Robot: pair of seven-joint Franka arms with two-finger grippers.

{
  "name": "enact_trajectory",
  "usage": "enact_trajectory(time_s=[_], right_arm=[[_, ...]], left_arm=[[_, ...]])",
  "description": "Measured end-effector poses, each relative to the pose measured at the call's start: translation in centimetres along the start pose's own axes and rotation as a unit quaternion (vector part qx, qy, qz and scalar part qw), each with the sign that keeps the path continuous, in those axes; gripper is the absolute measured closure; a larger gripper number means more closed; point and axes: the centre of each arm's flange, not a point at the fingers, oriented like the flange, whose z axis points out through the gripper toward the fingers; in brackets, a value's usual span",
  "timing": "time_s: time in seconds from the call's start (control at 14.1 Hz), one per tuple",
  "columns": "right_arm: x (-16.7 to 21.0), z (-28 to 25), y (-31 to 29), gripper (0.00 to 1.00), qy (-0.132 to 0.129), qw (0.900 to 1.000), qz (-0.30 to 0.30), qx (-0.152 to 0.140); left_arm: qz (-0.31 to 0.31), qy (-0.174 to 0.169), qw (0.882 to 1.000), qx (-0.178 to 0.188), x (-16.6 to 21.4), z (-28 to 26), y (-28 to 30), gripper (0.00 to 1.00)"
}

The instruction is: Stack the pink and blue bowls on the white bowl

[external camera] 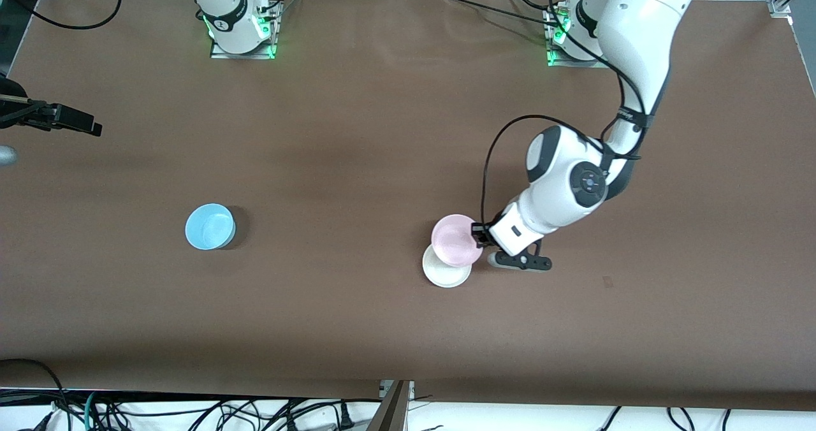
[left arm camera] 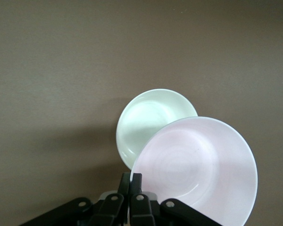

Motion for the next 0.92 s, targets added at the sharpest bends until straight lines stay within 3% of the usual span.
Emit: enact_trajectory(time_s=[0.43,0.64,0.92], right_arm=[[0.0,0.0,0.0,0.01,0.000,1.000,0.000,0.000],[0.0,0.0,0.0,0.01,0.001,1.000,0.000,0.000],[1.4,0.4,-2.4,0.01,0.034,0.999,-0.019,-0.001]], left_arm=[[-0.007,0.006,1.000,-0.002,1.6,2.1,0.2,0.97],[0.010,0.010,1.000,0.017,1.9,3.0,0.1,0.97],[0.008,0.008,1.000,0.021,1.9,3.8,0.1,0.97]])
